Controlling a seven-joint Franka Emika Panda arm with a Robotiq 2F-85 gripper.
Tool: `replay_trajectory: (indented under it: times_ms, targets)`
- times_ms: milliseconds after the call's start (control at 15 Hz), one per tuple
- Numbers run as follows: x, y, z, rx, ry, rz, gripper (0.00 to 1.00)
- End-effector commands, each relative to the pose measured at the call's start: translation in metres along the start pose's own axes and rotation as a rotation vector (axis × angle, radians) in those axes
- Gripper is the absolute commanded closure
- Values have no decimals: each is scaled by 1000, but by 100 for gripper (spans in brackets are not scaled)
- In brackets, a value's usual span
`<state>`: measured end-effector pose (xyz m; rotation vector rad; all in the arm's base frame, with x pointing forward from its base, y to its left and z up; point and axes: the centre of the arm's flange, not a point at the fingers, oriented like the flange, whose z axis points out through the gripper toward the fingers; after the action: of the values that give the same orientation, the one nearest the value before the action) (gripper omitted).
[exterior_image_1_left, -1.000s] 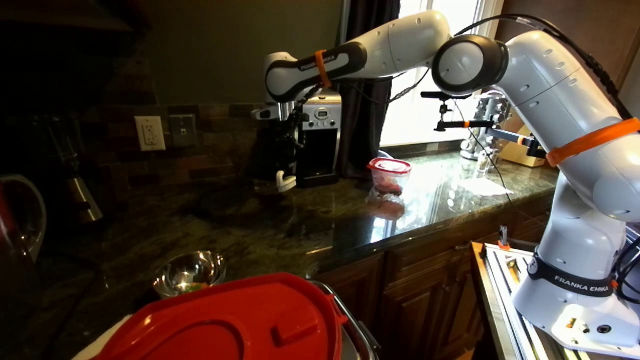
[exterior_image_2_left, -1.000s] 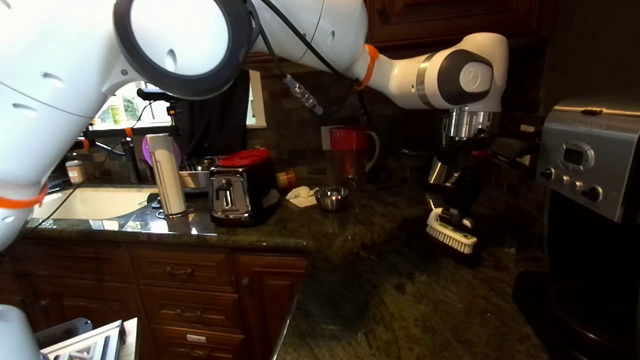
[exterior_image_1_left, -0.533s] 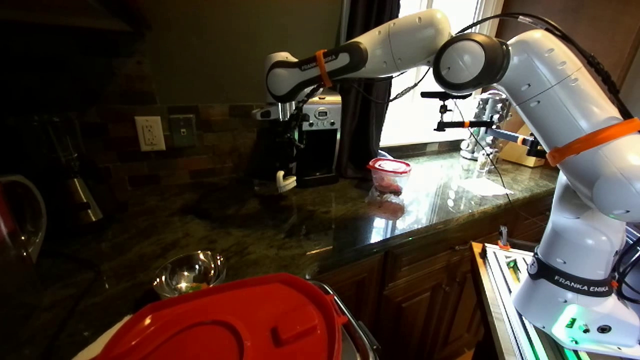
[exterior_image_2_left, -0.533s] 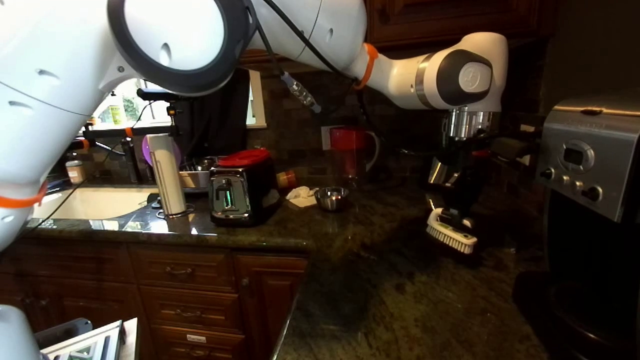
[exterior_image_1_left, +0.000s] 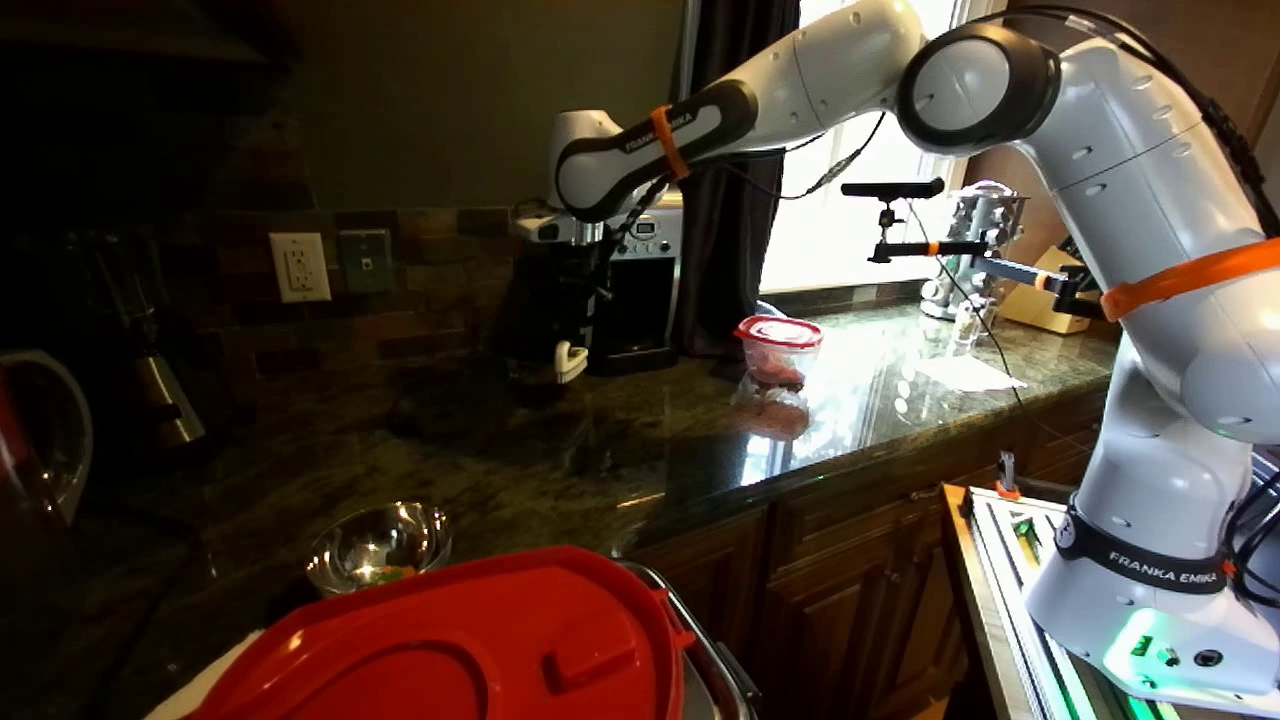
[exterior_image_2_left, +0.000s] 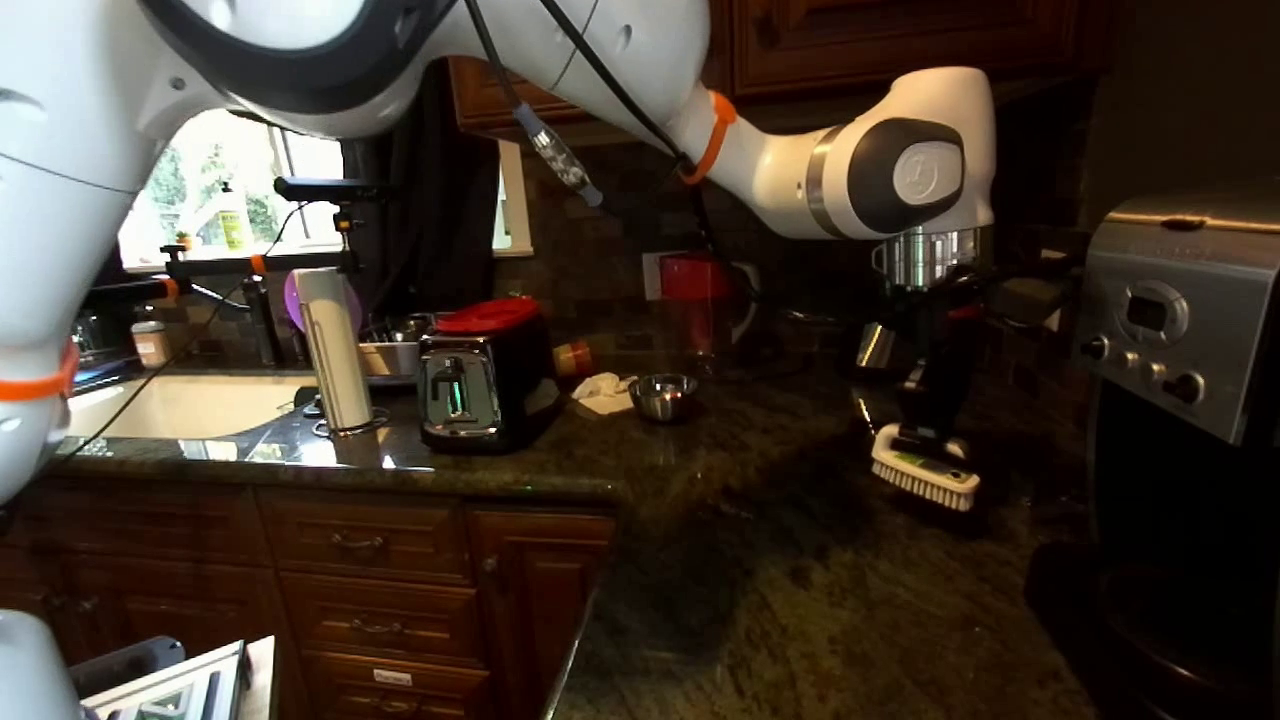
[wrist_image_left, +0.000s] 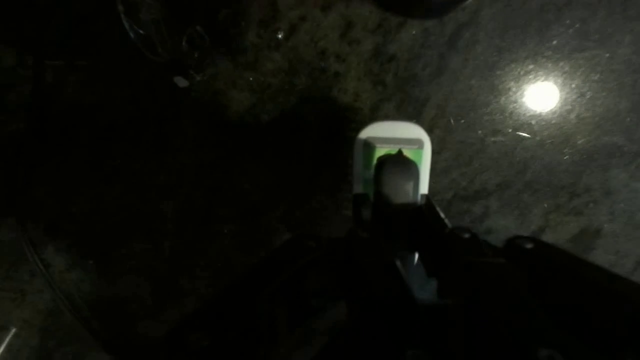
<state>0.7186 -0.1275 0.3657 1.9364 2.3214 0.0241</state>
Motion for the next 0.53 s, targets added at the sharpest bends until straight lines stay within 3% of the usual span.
replay_trajectory:
  times_ms: [0, 333, 467]
  targets:
    - [6, -82, -13, 0, 17, -22, 94]
    - [24, -130, -27, 99, 42, -105, 94]
    - [34, -154, -31, 100, 28, -136, 94]
